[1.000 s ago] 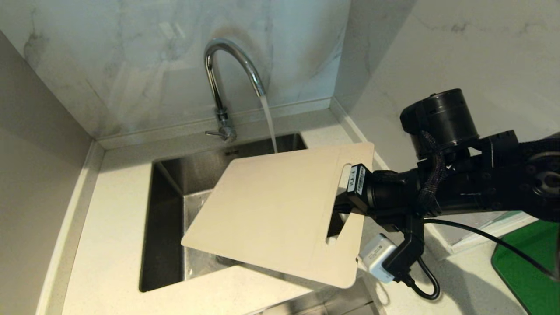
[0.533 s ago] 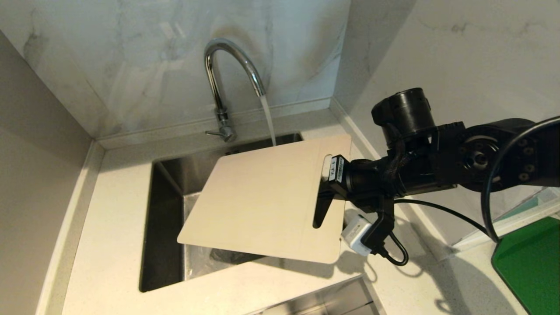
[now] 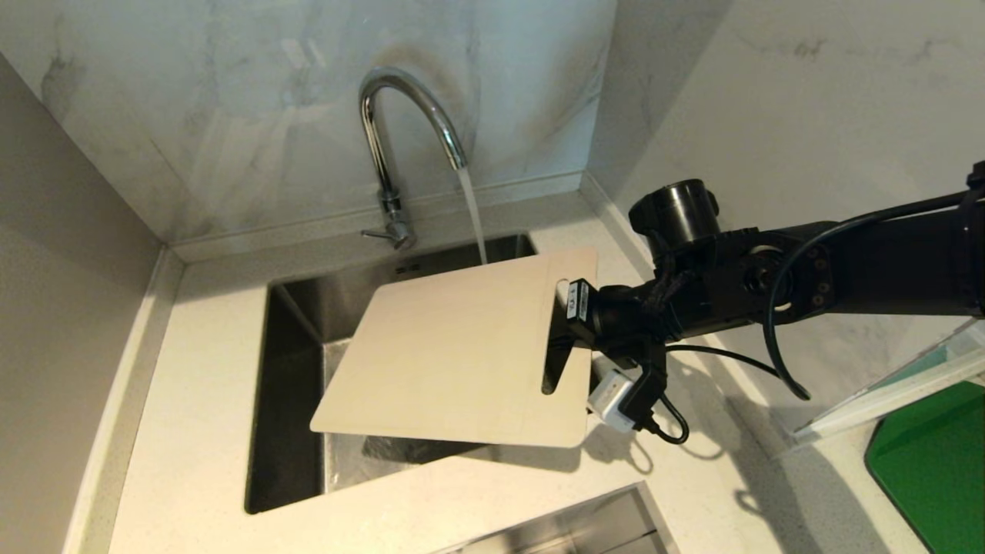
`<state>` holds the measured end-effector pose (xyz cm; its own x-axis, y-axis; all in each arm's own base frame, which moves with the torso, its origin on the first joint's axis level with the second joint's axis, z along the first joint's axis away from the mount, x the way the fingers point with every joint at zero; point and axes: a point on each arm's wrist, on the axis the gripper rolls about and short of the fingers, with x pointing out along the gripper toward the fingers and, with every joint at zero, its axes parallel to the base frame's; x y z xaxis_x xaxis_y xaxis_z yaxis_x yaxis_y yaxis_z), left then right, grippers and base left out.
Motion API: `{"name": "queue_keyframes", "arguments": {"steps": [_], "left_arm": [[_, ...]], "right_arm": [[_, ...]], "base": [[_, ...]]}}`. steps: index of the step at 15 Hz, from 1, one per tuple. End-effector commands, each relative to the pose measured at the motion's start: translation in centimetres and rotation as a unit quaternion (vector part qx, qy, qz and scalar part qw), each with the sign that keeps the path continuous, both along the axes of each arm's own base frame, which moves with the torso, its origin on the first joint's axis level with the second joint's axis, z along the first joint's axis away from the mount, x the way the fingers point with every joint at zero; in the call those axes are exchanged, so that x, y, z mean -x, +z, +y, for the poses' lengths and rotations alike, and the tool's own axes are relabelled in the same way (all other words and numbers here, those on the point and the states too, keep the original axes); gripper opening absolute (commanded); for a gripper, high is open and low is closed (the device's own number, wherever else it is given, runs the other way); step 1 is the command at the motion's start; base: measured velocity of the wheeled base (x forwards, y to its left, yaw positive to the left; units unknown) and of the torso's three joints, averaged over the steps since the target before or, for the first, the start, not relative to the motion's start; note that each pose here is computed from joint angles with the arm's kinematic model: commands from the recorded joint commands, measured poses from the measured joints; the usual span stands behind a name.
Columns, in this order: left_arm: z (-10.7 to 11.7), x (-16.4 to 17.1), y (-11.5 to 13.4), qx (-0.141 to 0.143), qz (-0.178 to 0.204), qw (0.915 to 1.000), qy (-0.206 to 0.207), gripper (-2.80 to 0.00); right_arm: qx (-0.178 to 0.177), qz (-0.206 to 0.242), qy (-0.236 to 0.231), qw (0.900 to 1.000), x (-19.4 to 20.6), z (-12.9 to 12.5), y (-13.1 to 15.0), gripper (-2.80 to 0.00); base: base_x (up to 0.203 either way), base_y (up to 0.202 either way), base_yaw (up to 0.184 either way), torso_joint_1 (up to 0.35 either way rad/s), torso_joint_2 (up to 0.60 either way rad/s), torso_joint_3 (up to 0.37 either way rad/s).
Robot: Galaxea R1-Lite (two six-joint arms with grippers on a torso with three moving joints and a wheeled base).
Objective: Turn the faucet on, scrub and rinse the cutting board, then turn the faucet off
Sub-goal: Scrub the cutting board underwater
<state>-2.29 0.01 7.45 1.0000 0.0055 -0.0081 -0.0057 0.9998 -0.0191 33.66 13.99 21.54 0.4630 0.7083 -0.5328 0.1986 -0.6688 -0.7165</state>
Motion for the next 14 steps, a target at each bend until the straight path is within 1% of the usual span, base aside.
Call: {"name": "queue_keyframes", "arguments": {"steps": [1, 4, 7, 9, 12, 14], "left_arm": [[0.0, 0.0, -0.1, 0.000, 0.002, 1.0000, 0.000, -2.80], [0.0, 0.0, -0.1, 0.000, 0.002, 1.0000, 0.000, -2.80], [0.0, 0.0, -0.1, 0.000, 0.002, 1.0000, 0.001, -2.80], [0.0, 0.0, -0.1, 0.000, 0.002, 1.0000, 0.000, -2.80], [0.0, 0.0, -0.1, 0.000, 0.002, 1.0000, 0.001, -2.80], [0.0, 0.0, -0.1, 0.000, 0.002, 1.0000, 0.001, -2.80]], "right_arm": [[0.007, 0.002, 0.009, 1.000, -0.6, 0.2, -0.8, -2.80], [0.008, 0.003, 0.009, 1.000, -1.2, 0.5, -1.1, -2.80], [0.009, -0.004, 0.012, 1.000, -1.8, 0.7, -0.7, -2.80], [0.024, 0.014, 0.018, 0.999, -2.2, 0.9, -1.0, -2.80], [0.051, 0.020, 0.040, 0.998, -3.1, 1.2, -0.8, -2.80], [0.062, 0.021, 0.048, 0.997, -3.7, 1.4, -0.7, -2.80]], "base": [[0.000, 0.000, 0.000, 0.000, 0.00, 0.000], [0.000, 0.000, 0.000, 0.000, 0.00, 0.000], [0.000, 0.000, 0.000, 0.000, 0.00, 0.000], [0.000, 0.000, 0.000, 0.000, 0.00, 0.000], [0.000, 0.000, 0.000, 0.000, 0.00, 0.000], [0.000, 0.000, 0.000, 0.000, 0.00, 0.000]]}}
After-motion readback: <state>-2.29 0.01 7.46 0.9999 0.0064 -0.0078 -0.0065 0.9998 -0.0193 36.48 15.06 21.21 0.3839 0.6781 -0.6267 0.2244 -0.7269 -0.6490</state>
